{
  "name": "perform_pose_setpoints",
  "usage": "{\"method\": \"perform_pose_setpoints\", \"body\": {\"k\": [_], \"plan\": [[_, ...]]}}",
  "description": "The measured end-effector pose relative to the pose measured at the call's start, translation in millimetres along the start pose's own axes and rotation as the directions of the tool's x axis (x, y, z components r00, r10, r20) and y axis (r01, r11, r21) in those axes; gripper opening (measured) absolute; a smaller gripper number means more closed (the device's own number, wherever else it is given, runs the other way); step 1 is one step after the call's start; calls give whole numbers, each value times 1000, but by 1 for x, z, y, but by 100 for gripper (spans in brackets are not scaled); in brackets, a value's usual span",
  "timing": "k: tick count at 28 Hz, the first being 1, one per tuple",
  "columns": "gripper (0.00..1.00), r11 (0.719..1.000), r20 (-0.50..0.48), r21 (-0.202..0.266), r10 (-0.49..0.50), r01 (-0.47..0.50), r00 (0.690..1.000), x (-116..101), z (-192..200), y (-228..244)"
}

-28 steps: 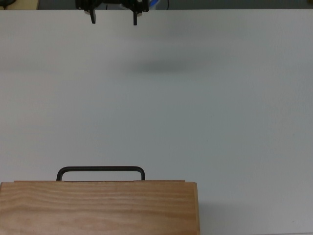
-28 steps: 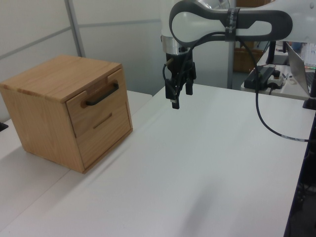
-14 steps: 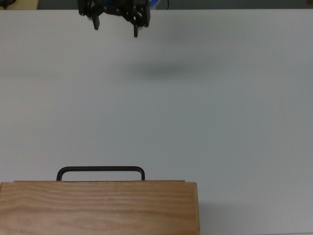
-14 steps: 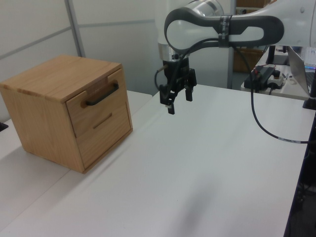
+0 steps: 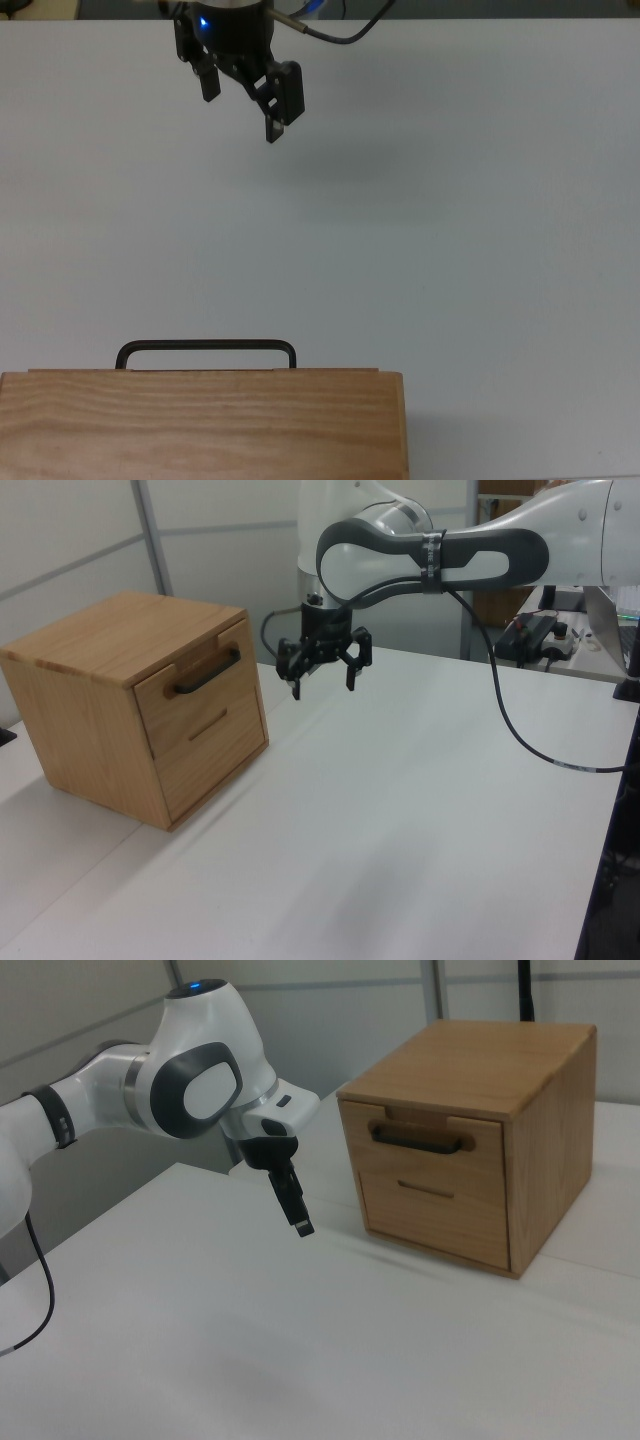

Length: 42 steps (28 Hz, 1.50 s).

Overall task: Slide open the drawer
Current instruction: 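Move the open gripper toward the black handle of the upper drawer, then lower the gripper onto the black bar handle and close on it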

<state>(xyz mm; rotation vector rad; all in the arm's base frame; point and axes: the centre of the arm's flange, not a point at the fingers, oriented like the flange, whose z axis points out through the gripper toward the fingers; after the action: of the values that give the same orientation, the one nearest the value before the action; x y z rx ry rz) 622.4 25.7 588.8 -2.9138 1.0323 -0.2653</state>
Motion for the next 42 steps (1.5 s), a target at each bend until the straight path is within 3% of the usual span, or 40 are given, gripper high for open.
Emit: {"method": "perform_pose_setpoints", "body": {"k": [4, 9, 14, 20, 26, 30, 36, 42], "plan": [[100, 989, -47, 58, 137, -134, 989, 6, -3, -7], [100, 943, -93, 171, 304, -286, 948, 14, -5, -23], [100, 868, -90, 260, 459, -424, 884, 21, -4, -32], [100, 751, -66, 384, 602, -537, 796, 32, -6, -40], [100, 670, -37, 464, 668, -579, 743, 42, 10, -50], [100, 600, -16, 549, 703, -581, 711, 51, 19, -57], [100, 524, 3, 645, 726, -556, 687, 62, 43, -64], [100, 493, 3, 681, 737, -541, 676, 73, 72, -63]]}}
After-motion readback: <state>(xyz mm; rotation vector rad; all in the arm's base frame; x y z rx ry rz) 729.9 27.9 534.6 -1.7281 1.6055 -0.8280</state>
